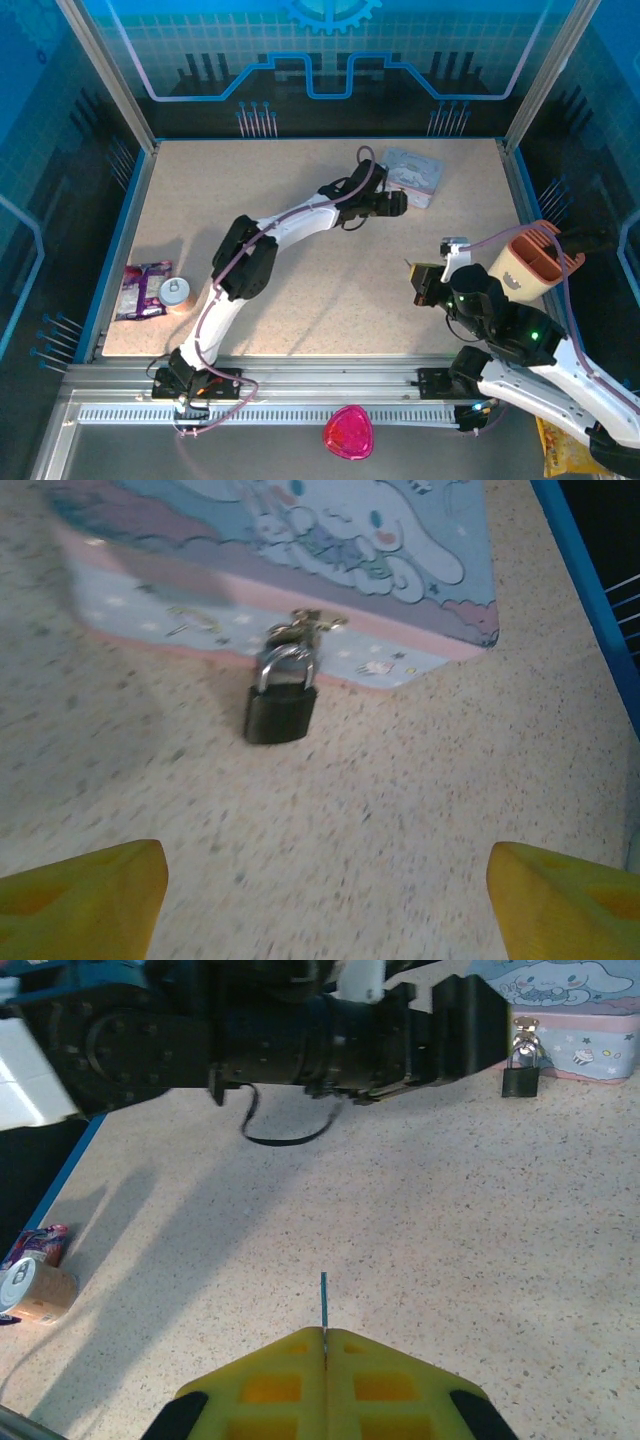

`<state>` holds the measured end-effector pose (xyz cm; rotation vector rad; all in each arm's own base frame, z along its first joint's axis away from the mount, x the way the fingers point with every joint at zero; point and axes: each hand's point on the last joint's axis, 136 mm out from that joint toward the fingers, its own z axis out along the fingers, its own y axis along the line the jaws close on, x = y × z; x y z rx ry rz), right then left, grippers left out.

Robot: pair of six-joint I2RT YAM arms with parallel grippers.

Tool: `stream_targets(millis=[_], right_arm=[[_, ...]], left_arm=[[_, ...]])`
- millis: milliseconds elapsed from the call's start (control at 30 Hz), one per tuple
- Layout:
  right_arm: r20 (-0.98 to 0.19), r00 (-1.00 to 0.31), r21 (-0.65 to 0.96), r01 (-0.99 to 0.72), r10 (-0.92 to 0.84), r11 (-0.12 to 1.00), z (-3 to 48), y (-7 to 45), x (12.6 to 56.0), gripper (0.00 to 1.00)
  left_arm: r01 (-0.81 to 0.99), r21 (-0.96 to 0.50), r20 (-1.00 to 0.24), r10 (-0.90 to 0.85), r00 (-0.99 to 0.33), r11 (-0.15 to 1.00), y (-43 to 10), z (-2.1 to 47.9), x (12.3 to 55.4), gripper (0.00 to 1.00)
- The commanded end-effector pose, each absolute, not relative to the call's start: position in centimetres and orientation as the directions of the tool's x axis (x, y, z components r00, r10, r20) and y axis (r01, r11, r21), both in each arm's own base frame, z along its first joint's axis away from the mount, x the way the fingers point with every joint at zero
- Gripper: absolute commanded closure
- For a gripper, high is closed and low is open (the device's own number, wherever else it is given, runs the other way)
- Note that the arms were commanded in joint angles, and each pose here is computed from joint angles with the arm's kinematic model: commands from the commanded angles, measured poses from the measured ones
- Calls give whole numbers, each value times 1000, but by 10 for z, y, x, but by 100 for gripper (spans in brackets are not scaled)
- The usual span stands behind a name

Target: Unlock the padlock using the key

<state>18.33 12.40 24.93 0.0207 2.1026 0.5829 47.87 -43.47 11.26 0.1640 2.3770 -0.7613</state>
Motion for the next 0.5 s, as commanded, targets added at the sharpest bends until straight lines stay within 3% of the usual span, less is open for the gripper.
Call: stream_targets(millis=[0, 300, 467], right_arm=[[-786, -560, 421, -176, 261, 890, 251, 114, 182, 100], [-778, -554, 452, -167, 296, 876, 246, 108, 177, 100], [-770, -562, 465, -167, 303, 870, 243, 109, 175, 100]], left_arm=[[322, -445, -641, -46, -766, 835, -451, 105, 488, 17], [213, -357, -641, -73, -764, 910, -461, 60, 510, 16], [146, -393, -612, -139, -779, 908, -465, 39, 517, 18]])
